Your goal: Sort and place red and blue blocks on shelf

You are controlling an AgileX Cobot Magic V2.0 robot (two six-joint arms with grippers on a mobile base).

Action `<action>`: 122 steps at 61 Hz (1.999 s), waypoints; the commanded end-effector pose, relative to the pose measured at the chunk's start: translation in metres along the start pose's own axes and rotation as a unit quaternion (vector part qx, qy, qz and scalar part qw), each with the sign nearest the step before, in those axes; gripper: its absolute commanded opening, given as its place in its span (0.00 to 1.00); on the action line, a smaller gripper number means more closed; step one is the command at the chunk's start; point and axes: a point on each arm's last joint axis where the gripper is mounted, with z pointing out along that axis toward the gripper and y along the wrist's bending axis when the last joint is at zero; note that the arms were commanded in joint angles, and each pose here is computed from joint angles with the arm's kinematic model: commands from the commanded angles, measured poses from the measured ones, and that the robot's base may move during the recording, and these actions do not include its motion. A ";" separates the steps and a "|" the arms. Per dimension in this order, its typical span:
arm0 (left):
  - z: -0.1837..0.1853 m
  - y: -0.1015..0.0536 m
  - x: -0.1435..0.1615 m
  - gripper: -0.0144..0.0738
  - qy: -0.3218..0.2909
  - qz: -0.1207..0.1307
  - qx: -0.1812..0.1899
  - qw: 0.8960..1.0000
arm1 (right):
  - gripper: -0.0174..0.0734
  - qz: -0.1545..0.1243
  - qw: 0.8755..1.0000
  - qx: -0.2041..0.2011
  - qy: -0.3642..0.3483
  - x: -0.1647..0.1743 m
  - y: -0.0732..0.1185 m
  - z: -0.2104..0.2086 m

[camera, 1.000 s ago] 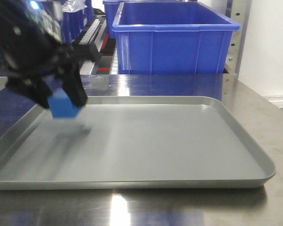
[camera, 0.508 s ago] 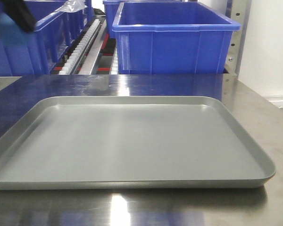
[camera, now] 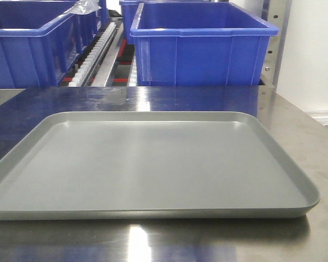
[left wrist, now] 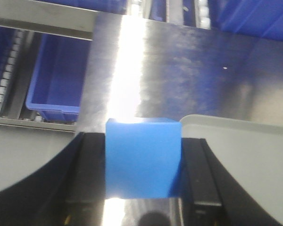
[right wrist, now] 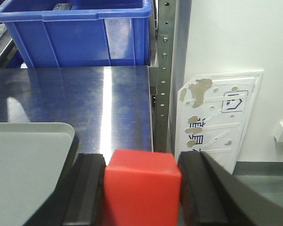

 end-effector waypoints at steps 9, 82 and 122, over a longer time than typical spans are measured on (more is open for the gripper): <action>-0.023 0.012 0.022 0.30 -0.072 -0.007 0.010 0.997 | 0.25 -0.009 0.998 -0.008 -0.059 -0.018 0.002 -0.003; -0.050 0.042 0.093 0.30 -0.112 0.020 -0.033 0.993 | 0.25 -0.009 0.998 -0.008 -0.059 -0.018 0.002 -0.003; -0.050 0.042 0.093 0.30 -0.112 0.020 -0.033 0.993 | 0.25 -0.009 0.998 -0.008 -0.059 -0.018 0.002 -0.003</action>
